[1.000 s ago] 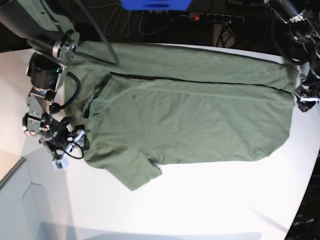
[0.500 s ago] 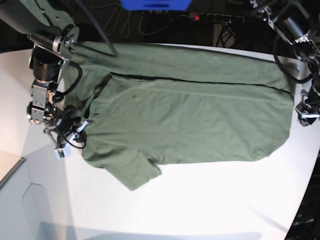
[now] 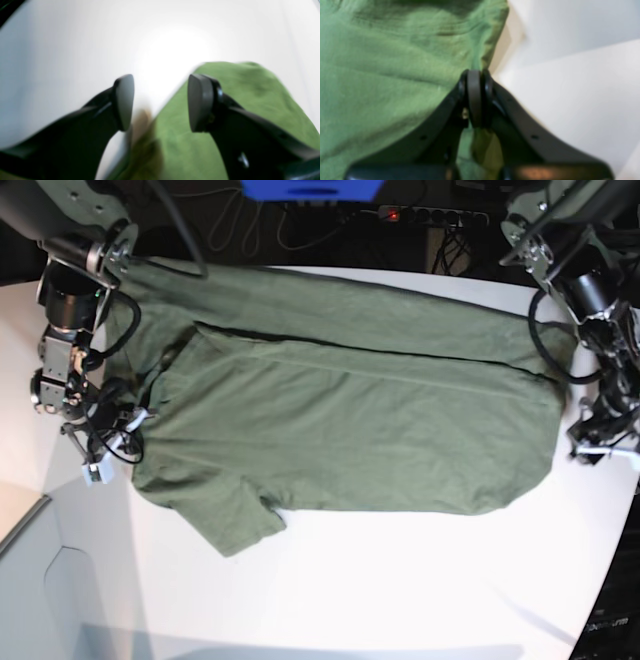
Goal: Layout the t-shirt on the table in an organized manner, then fold the t-shirt properly
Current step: 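Release the edge and move both grippers down along the shirt sides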
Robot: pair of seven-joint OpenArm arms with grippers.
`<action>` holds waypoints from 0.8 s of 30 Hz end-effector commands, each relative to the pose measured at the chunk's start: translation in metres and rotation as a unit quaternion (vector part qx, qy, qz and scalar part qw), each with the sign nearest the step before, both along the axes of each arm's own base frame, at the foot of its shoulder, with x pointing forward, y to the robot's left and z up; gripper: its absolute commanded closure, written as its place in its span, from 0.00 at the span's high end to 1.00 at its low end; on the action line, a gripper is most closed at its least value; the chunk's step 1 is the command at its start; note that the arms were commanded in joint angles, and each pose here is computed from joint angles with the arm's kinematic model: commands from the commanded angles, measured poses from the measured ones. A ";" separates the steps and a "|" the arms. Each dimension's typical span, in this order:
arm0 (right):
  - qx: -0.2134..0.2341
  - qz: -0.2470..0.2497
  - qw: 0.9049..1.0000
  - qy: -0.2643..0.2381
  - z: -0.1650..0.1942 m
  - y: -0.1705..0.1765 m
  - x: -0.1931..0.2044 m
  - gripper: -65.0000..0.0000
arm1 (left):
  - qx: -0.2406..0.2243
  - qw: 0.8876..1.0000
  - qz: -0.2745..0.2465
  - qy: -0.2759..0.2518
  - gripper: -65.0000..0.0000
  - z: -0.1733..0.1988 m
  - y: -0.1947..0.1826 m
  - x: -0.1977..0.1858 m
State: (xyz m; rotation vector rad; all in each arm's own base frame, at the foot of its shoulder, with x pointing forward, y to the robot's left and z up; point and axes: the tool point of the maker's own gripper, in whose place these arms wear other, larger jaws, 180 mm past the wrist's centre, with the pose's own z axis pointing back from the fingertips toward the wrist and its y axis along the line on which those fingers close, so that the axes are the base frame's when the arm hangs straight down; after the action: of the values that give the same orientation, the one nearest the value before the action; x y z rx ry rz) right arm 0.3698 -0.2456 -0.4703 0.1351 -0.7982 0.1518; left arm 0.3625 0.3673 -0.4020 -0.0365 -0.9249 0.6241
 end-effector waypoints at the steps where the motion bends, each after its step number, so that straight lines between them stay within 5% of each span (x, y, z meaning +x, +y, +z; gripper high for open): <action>1: -0.008 0.003 1.000 -0.007 0.008 -0.005 0.007 0.00 | 0.017 0.999 -0.007 -0.031 0.51 0.020 0.004 0.017; 5: -0.012 0.004 1.000 -0.006 0.009 -0.008 0.006 0.00 | 0.047 0.996 -0.037 -0.060 0.51 0.024 -0.016 0.037; 15: -0.044 0.001 0.998 -0.046 0.039 -0.023 0.019 0.33 | 0.047 0.993 -0.070 -0.088 0.51 0.007 -0.047 0.091; 24: -0.087 0.016 0.989 -0.118 0.083 -0.009 0.017 0.37 | 0.073 0.989 -0.087 -0.091 0.51 -0.014 -0.057 0.097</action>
State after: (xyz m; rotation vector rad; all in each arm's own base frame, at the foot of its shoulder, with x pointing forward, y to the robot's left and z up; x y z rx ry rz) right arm 0.3744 -0.2520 -0.4057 -0.0296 -0.9552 0.2676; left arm 0.4408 0.2994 -0.4439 -0.0536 -1.0439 0.3931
